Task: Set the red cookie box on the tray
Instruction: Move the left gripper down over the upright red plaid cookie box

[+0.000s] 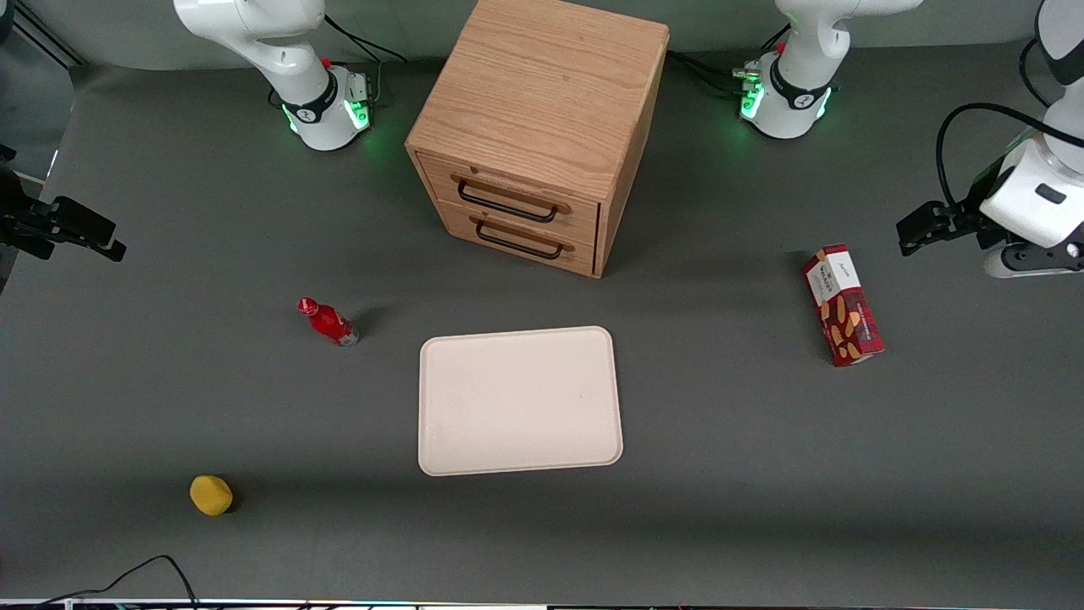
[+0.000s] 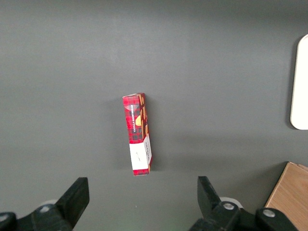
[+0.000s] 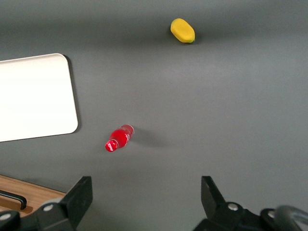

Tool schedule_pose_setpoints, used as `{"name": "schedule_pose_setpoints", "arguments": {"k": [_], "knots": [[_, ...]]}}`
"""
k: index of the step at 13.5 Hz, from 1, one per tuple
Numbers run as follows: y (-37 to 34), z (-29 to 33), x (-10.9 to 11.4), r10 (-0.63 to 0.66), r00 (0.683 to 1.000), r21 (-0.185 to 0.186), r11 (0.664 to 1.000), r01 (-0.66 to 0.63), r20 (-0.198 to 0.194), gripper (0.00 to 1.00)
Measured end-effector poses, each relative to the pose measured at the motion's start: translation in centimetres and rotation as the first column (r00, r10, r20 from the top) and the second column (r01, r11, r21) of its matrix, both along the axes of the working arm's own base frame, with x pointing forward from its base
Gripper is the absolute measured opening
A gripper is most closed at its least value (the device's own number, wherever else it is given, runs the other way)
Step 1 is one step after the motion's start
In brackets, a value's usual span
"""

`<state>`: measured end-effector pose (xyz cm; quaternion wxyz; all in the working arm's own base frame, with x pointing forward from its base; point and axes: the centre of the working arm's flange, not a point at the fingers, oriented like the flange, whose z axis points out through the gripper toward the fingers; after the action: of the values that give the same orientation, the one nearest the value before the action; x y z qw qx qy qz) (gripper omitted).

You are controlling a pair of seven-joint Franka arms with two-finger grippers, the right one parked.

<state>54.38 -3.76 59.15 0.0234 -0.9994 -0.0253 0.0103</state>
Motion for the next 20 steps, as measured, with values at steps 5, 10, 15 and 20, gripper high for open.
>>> {"name": "schedule_pose_setpoints", "arguments": {"k": [5,10,15,20], "knots": [[1.2,0.0,-0.3,-0.026,0.999,-0.006,1.000,0.026,-0.035,1.00],[2.0,-0.1,-1.0,-0.117,0.987,-0.017,0.993,0.116,-0.110,1.00],[1.9,-0.5,-1.7,-0.113,0.978,-0.047,0.993,0.107,-0.173,1.00],[2.2,-7.3,-1.0,-0.094,0.978,-0.078,0.994,0.081,-0.184,1.00]]}}
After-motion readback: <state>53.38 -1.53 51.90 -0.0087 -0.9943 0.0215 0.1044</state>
